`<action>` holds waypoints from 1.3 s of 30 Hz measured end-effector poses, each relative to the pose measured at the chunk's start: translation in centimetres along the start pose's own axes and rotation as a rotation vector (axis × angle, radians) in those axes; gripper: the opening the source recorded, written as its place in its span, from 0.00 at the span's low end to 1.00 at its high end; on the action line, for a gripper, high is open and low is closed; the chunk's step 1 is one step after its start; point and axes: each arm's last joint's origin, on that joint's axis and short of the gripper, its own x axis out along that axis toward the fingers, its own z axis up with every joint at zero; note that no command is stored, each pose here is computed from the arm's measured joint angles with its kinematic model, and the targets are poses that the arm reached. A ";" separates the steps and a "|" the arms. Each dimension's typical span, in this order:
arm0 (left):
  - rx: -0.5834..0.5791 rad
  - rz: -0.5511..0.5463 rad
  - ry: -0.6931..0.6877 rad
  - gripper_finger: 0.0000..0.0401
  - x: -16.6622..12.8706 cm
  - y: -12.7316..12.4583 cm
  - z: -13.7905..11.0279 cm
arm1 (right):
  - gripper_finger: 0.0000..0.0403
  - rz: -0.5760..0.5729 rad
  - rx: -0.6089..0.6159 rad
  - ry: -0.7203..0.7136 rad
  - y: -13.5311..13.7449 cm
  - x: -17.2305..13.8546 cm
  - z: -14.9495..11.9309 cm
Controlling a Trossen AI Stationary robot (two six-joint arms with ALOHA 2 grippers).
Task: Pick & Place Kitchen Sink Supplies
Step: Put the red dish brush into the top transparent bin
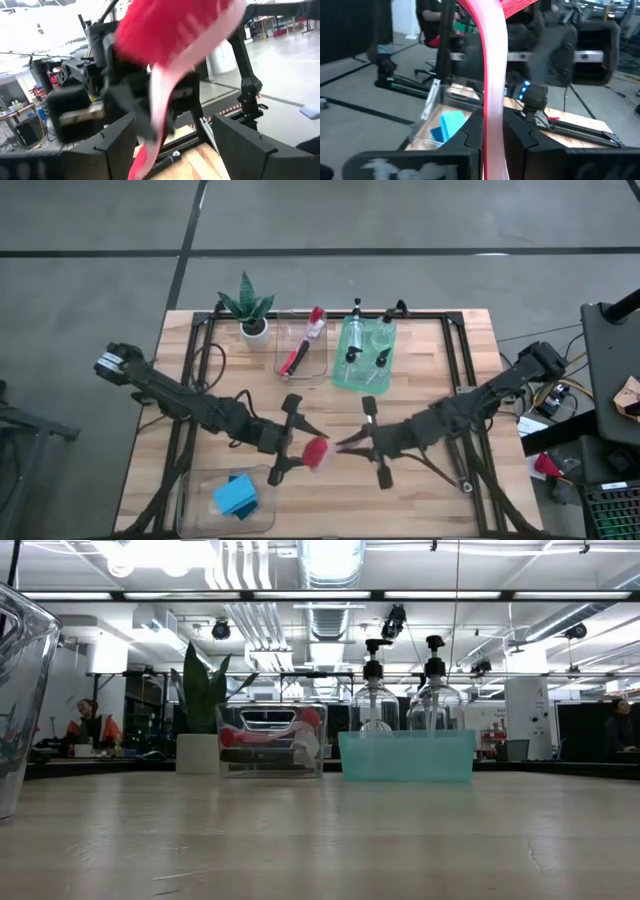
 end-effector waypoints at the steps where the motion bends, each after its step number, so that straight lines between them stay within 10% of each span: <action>1: -0.001 0.002 -0.005 0.63 0.2 -0.1 -0.2 | 0.08 -0.006 0.002 0.000 -0.3 0.2 -0.4; 19: -0.067 0.127 -0.031 0.61 1.1 0.4 -0.9 | 0.08 0.006 0.101 -0.129 -2.9 1.3 -3.5; 33: -0.107 0.137 0.016 0.11 1.2 1.0 -1.5 | 0.08 -0.018 0.076 -0.139 -2.9 3.0 -4.2; 39: -0.104 0.132 0.031 0.09 1.2 0.9 -1.6 | 0.14 -0.015 0.090 -0.116 -2.9 3.0 -4.4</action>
